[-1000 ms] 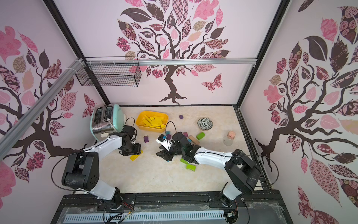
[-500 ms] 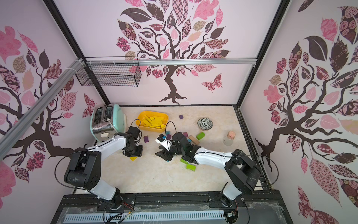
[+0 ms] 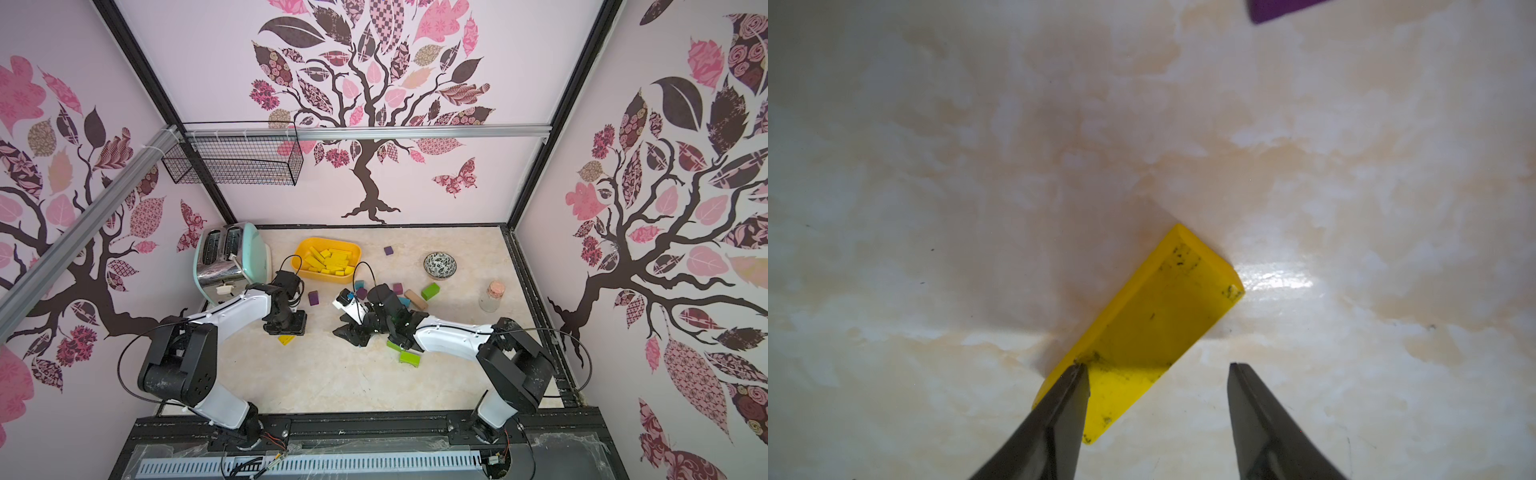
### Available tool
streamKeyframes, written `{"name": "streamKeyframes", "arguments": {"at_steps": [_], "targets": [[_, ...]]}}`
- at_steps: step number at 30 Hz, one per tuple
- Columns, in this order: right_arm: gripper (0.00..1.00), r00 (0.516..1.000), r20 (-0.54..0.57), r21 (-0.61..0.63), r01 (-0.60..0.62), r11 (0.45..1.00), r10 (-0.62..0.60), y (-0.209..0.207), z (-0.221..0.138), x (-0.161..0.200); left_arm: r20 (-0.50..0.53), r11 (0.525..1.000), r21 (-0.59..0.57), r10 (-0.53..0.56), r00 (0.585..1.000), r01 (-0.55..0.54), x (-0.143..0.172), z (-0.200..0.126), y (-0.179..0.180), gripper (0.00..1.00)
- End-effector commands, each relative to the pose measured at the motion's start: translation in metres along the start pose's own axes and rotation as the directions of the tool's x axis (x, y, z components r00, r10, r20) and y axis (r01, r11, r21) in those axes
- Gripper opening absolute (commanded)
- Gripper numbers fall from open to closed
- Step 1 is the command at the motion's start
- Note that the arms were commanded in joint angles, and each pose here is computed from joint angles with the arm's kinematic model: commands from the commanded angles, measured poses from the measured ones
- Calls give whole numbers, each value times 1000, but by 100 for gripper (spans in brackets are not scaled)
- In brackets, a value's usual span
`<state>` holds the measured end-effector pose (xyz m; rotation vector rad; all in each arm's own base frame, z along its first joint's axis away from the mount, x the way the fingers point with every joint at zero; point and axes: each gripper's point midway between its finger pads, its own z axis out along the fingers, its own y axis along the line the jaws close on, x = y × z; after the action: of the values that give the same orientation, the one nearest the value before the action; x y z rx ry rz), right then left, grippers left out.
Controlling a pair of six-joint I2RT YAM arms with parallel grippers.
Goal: Pick out the yellow building blocks
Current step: Pick up the building block from the center of the board.
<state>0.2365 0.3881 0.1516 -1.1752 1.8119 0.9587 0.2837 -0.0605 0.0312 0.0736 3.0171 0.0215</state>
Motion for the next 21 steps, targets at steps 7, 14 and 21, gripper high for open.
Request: {"name": "streamKeyframes", "arguments": {"at_steps": [7, 14, 21], "targets": [[52, 1000, -1, -9, 19, 1000, -19, 1, 4, -7, -22, 1000, -17, -13, 1000, 12, -7, 6, 11, 61], [52, 1000, 7, -19, 16, 1000, -16, 3, 3, -10, -31, 1000, -6, -17, 999, 17, -5, 6, 9, 55], [52, 1000, -5, -25, 4, 1000, -5, 2, 7, -10, -51, 1000, 28, -10, 999, 11, -2, 9, 1, 45]]}}
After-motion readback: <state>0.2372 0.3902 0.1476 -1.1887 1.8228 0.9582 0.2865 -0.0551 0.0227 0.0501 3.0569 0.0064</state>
